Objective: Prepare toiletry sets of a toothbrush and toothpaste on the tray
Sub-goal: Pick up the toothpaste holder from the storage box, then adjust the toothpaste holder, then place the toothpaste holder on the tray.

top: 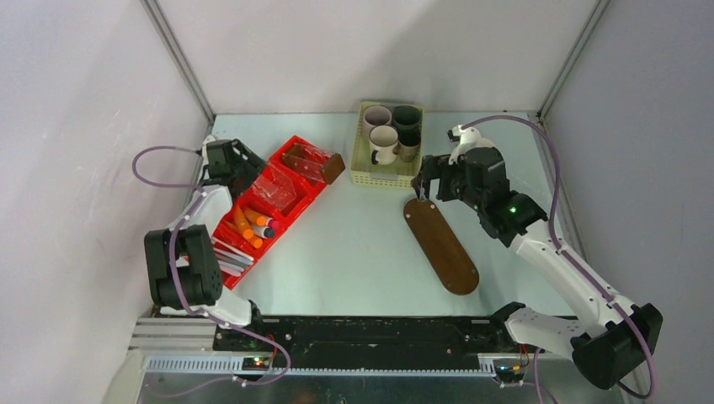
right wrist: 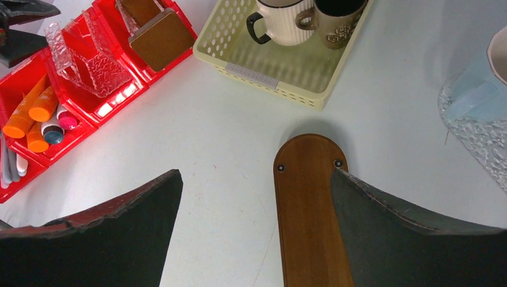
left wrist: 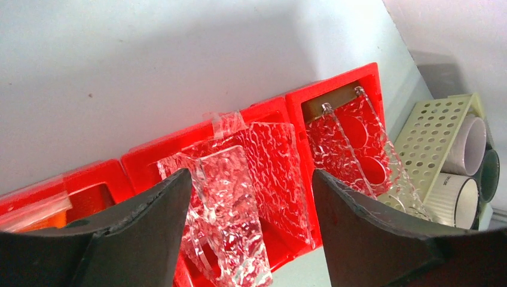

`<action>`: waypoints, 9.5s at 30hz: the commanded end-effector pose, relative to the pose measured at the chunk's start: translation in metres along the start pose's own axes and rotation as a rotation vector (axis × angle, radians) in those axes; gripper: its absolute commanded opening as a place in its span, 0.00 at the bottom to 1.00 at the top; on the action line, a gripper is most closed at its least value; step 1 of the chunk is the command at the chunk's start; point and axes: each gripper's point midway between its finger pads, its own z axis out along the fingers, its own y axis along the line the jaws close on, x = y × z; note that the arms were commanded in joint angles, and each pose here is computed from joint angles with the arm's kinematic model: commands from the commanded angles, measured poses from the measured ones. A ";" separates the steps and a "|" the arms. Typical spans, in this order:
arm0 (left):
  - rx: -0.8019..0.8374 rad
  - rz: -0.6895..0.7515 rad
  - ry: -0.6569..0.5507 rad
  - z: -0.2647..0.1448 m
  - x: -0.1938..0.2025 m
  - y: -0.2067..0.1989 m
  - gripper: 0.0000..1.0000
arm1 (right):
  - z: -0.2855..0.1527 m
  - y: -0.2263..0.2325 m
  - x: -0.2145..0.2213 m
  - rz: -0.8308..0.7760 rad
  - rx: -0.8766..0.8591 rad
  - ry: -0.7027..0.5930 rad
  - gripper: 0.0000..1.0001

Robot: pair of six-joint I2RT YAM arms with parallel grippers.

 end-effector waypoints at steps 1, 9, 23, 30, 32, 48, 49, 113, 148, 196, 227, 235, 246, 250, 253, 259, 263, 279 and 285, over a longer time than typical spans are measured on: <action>0.069 -0.053 0.022 0.013 0.002 -0.009 0.77 | -0.001 0.007 -0.013 0.005 -0.025 -0.049 0.96; 0.166 -0.086 0.066 0.020 0.015 -0.022 0.70 | 0.003 0.006 -0.010 0.003 -0.023 -0.037 0.96; 0.401 -0.121 0.049 -0.005 0.001 -0.069 0.43 | 0.002 0.007 -0.011 0.001 -0.030 -0.040 0.96; 0.418 -0.080 0.009 -0.025 -0.011 -0.077 0.17 | 0.000 0.009 -0.011 -0.001 -0.040 -0.043 0.96; 0.396 -0.038 -0.002 -0.034 -0.014 -0.075 0.07 | 0.000 0.010 -0.012 -0.004 -0.044 -0.043 0.96; 0.347 0.076 -0.126 -0.141 -0.030 -0.106 0.00 | -0.009 0.042 -0.017 -0.083 -0.137 -0.086 0.96; 0.349 0.046 -0.117 -0.145 -0.026 -0.108 0.00 | -0.010 0.049 -0.016 -0.101 -0.159 -0.088 0.96; 1.078 -0.698 0.279 -0.299 0.085 -0.298 0.00 | -0.013 0.169 -0.039 0.117 -0.523 -0.467 0.45; 0.901 1.013 -0.195 -0.316 0.071 -0.227 0.88 | -0.066 0.121 -0.018 -0.134 -0.593 -0.243 0.00; 1.112 1.817 -0.286 -0.303 0.179 -0.251 0.53 | -0.090 0.143 0.006 -0.223 -0.756 -0.075 0.00; 0.593 0.927 -0.102 -0.259 0.155 -0.250 0.00 | -0.061 0.067 -0.029 0.041 -0.081 -0.261 0.72; 0.474 0.727 -0.040 -0.251 0.173 -0.257 0.00 | -0.044 0.073 -0.028 0.145 -0.004 -0.288 0.73; 0.449 0.717 -0.023 -0.255 0.200 -0.264 0.00 | -0.030 0.049 -0.042 0.170 0.169 -0.342 0.63; 0.462 0.701 -0.030 -0.260 0.203 -0.266 0.00 | -0.018 0.037 -0.031 0.157 0.236 -0.290 0.58; 0.456 0.695 -0.046 -0.262 0.203 -0.266 0.00 | -0.012 0.031 -0.026 0.147 0.273 -0.261 0.52; 0.477 0.673 -0.045 -0.265 0.206 -0.265 0.00 | -0.006 0.023 -0.019 0.118 0.313 -0.209 0.15; 0.533 0.648 -0.042 -0.277 0.198 -0.265 0.30 | -0.009 0.017 -0.022 0.084 0.321 -0.194 0.00; 0.635 0.717 -0.140 -0.313 0.097 -0.184 0.86 | -0.031 -0.055 -0.044 -0.402 0.273 -0.050 0.00; 0.492 0.731 -0.198 -0.300 0.049 -0.115 0.88 | -0.047 -0.124 -0.054 -0.506 0.322 0.002 0.00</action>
